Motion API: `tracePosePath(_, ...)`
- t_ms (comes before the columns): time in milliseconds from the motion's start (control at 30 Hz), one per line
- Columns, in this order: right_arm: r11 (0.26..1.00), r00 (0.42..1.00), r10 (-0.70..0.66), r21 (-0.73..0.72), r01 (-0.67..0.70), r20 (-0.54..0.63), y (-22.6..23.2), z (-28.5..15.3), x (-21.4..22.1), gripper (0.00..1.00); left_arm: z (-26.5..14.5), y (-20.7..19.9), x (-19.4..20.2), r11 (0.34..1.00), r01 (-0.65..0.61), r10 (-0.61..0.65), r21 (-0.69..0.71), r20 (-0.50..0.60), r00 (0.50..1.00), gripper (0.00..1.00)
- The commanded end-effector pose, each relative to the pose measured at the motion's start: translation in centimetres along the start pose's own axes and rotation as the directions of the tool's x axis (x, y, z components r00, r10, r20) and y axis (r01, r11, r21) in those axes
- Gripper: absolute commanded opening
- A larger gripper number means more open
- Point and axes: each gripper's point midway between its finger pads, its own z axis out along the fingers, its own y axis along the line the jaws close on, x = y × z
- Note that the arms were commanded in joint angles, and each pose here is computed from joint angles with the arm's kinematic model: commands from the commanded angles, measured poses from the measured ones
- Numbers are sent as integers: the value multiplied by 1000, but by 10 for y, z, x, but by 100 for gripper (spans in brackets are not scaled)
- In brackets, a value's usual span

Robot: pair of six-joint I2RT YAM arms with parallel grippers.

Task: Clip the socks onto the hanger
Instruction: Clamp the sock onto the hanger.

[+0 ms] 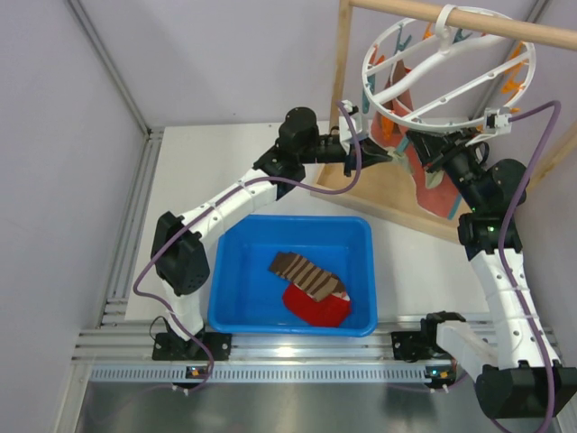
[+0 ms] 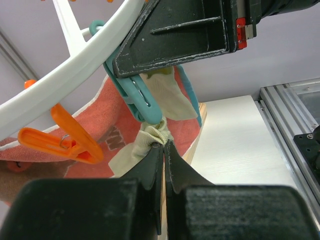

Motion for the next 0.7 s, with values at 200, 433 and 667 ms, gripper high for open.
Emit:
tracePosePath(200,1000,1000,-27,-9,27,2,7,-3,-7,0,-11,-8,-47,996,-85,82,20,101,991,0)
tracePosePath(433,1000,1000,-22,-14,22,-8,7,-3,-3,0,-13,-7,-54,996,-85,83,8,119,989,0)
tracePosePath(667,999,999,-25,-29,25,-28,9,-3,0,0,-10,-3,-60,996,-86,85,5,139,987,0)
